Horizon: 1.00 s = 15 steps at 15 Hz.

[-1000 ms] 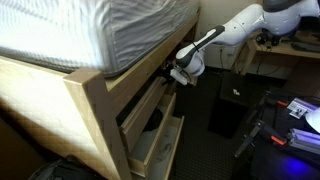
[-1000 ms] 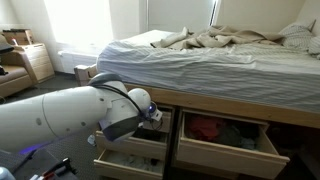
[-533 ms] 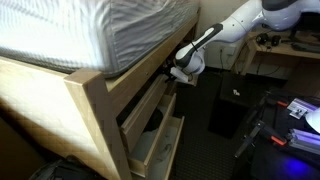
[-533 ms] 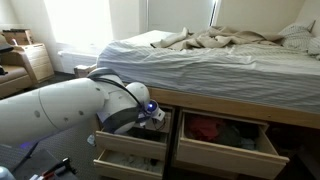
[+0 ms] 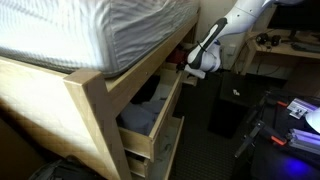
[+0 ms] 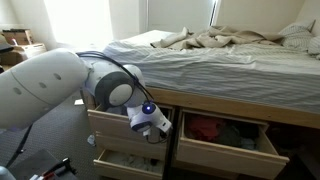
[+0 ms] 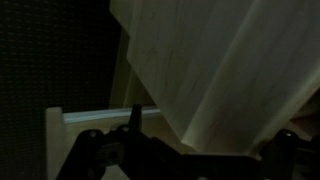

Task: Open both topmost drawers fully

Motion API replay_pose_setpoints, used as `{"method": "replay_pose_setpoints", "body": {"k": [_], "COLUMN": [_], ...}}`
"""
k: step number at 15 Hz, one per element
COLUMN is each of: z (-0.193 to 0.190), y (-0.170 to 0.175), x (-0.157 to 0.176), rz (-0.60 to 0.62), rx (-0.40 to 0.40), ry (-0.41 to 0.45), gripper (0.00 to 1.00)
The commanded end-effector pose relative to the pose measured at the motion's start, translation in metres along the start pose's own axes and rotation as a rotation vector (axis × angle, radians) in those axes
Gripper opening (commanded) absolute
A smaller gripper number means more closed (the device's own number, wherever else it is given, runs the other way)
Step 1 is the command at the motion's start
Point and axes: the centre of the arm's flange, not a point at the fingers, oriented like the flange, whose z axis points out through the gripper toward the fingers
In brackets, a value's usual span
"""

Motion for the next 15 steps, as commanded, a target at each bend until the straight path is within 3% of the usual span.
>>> {"method": "replay_pose_setpoints", "body": {"k": [1, 4, 8, 13, 14, 15], "z": [-0.054, -0.089, -0.149, -0.227, -0.179, -0.195], "y": [0.034, 0.042, 0.026, -0.014, -0.061, -0.073], "x": [-0.042, -0.059, -0.085, -0.059, -0.040, -0.033], "rz": [0.059, 0.105, 0.123, 0.206, 0.180, 0.190], "rx": [-0.185, -0.275, -0.160, 0.039, -0.047, -0.017], "ry": [0.057, 0.088, 0.090, 0.136, 0.117, 0.116], "gripper": [1.00, 1.00, 1.00, 1.00, 1.00, 1.00]}}
